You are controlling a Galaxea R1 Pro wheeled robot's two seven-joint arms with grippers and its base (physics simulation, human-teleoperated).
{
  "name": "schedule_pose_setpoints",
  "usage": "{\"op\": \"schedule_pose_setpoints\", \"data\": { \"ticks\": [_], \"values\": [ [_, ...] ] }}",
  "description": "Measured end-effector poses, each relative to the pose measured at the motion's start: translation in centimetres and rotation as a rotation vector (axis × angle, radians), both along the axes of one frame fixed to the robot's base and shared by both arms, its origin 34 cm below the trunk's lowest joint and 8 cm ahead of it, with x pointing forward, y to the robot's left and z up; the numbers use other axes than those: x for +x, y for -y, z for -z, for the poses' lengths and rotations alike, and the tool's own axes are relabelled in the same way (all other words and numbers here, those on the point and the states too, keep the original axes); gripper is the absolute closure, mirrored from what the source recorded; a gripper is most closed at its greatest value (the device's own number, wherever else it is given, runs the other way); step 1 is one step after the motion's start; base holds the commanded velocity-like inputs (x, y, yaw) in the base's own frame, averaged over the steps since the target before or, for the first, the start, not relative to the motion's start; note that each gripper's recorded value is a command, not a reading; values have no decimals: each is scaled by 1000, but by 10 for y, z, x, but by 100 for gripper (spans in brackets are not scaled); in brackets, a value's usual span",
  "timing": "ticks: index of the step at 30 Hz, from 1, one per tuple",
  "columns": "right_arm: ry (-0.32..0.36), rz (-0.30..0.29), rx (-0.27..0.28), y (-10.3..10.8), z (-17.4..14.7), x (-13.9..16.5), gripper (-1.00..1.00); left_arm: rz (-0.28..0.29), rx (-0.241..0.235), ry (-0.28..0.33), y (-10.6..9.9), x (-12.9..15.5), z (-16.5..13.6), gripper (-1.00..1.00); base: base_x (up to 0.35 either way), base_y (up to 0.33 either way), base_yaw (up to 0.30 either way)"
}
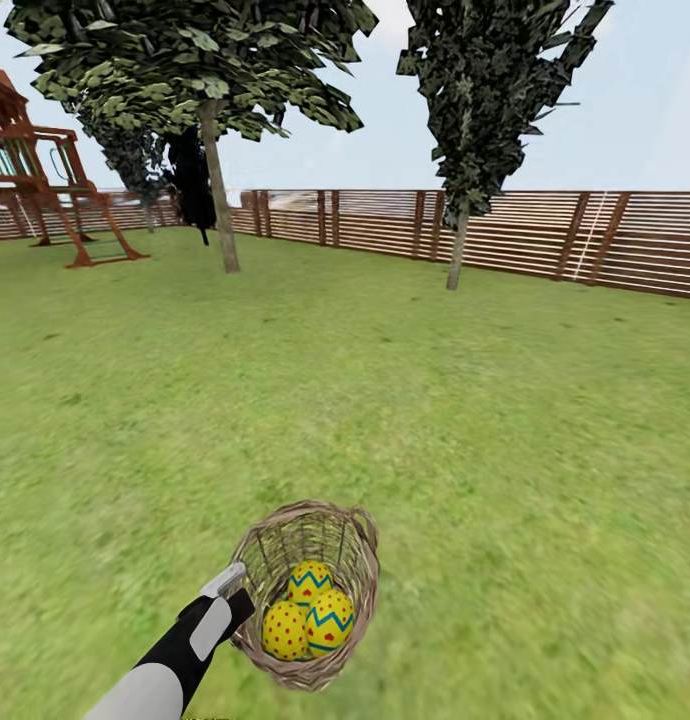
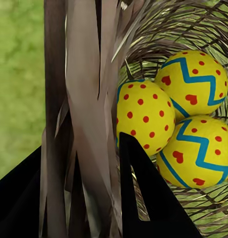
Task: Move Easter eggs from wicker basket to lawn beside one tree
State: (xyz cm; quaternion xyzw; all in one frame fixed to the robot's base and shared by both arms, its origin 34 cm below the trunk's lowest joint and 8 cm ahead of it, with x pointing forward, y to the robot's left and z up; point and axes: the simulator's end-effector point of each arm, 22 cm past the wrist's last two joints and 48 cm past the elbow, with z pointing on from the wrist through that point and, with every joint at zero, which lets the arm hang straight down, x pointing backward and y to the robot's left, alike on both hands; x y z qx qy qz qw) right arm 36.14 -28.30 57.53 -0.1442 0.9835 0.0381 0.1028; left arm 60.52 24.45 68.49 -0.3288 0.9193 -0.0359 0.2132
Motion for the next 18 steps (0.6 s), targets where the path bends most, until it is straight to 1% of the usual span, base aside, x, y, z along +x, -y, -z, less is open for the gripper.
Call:
{"op": "schedule_pose_setpoints", "data": {
  "ticks": [9, 18],
  "values": [
    [11, 1, -1, 0, -12, 2, -100, -2, -2, 10, 0, 0, -15, 100, 0, 0, 214],
    [12, -5, -4, 0, -22, 0, -100, -2, -2, 11, 0, -2, -25, 100, 0, 0, 288]
  ]
}}
